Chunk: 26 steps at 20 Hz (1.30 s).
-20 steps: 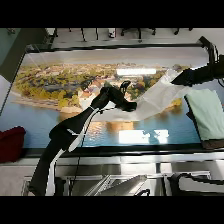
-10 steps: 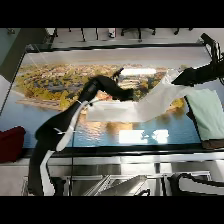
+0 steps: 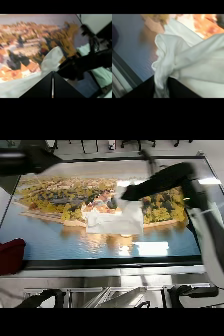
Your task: Fold the shirts.
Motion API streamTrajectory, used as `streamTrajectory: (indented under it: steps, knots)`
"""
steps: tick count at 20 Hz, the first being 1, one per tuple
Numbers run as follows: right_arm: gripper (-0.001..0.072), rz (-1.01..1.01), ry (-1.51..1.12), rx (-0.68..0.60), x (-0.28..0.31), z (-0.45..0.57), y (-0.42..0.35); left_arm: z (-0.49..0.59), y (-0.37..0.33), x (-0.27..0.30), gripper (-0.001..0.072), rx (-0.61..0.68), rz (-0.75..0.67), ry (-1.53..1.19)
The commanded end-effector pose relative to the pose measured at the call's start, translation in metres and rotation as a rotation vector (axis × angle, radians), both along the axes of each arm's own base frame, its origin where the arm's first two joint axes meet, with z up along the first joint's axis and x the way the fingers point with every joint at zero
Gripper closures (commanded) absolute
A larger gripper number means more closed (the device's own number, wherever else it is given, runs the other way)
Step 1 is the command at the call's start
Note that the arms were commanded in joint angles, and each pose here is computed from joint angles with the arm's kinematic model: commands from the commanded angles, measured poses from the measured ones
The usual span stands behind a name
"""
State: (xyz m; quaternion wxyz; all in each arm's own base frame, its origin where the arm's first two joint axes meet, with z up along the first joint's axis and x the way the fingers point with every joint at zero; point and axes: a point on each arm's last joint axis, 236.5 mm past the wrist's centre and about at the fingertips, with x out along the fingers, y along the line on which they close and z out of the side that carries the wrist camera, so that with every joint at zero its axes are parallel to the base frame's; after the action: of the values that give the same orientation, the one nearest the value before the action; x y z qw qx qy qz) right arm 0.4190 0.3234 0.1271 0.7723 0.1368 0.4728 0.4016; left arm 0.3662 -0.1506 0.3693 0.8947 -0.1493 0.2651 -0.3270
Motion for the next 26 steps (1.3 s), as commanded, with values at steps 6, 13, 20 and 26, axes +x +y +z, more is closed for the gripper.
streamTrajectory:
  steps: [6,13,20,26]
  knots:
    - [0.0138,-0.082,0.006,-0.019,0.002,-0.131,0.133,0.029,0.104,-0.123,0.0685,0.133,0.470,-0.309]
    - [0.0101,-0.317,0.196,-0.187,0.051,-0.059,-0.144,0.026,0.094,-0.132,0.0685,0.098,0.463,-0.354]
    - [0.0068,-0.318,0.511,-0.167,0.008,-0.157,-0.201,0.026,0.045,-0.115,0.0685,0.037,0.219,-0.289]
    - [0.0075,-0.224,0.639,-0.061,-0.004,-0.220,-0.162,0.003,0.002,-0.098,0.0684,0.004,0.040,-0.194]
